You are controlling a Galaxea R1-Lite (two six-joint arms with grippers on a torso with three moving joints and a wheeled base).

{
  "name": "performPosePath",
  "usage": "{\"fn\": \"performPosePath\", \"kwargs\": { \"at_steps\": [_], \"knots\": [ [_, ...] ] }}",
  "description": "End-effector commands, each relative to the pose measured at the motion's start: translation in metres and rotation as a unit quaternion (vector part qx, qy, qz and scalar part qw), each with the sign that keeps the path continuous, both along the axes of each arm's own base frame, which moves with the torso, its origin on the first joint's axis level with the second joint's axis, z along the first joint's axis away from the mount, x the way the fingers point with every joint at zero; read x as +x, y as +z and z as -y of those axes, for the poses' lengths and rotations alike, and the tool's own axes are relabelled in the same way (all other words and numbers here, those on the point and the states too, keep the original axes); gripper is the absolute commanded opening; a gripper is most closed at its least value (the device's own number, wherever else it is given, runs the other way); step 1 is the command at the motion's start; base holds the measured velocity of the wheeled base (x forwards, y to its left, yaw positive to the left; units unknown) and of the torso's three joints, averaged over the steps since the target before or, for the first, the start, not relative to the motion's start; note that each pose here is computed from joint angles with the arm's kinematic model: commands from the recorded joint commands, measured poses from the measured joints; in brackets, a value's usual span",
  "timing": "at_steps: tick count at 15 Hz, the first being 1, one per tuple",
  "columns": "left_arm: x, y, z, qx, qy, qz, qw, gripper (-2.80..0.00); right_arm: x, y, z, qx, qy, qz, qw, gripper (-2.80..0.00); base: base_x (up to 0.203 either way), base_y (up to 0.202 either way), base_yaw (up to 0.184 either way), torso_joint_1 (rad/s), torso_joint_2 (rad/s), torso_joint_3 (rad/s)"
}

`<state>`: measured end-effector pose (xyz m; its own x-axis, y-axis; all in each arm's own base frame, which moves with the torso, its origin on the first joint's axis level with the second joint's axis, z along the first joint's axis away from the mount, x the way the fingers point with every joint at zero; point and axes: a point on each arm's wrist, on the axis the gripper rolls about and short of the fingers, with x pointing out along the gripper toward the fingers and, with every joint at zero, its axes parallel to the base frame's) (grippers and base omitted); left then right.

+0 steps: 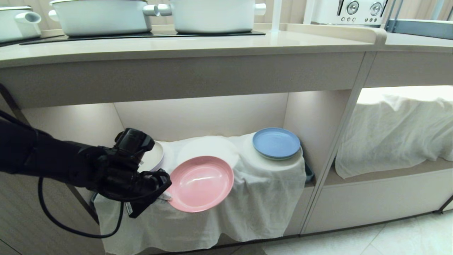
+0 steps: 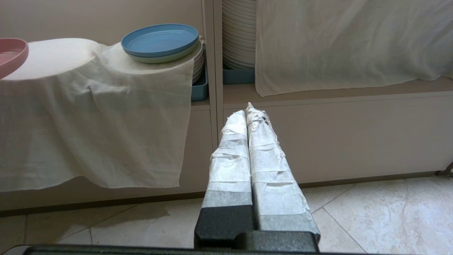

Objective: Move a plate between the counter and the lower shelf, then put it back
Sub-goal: Put the plate in the cupboard

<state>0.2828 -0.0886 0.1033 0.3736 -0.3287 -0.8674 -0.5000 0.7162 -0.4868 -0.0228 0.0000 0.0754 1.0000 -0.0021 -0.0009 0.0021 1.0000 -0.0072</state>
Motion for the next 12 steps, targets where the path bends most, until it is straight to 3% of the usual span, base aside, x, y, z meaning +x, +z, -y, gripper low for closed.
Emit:
{"fn": "performPosePath", "kwargs": {
  "at_steps": [1, 12],
  "knots": [
    [0.012, -0.008, 0.004, 0.003, 0.009, -0.009, 0.9999, -2.8, 0.0, 0.0, 0.0, 0.0, 0.0, 0.0, 1.0, -2.8, 0.0, 0.0, 0.0, 0.0, 0.0, 0.0],
    [0.065, -0.002, 0.03, -0.011, 0.068, 0.029, 0.9972, -2.8, 0.0, 0.0, 0.0, 0.0, 0.0, 0.0, 1.0, -2.8, 0.0, 0.0, 0.0, 0.0, 0.0, 0.0]
  ]
}}
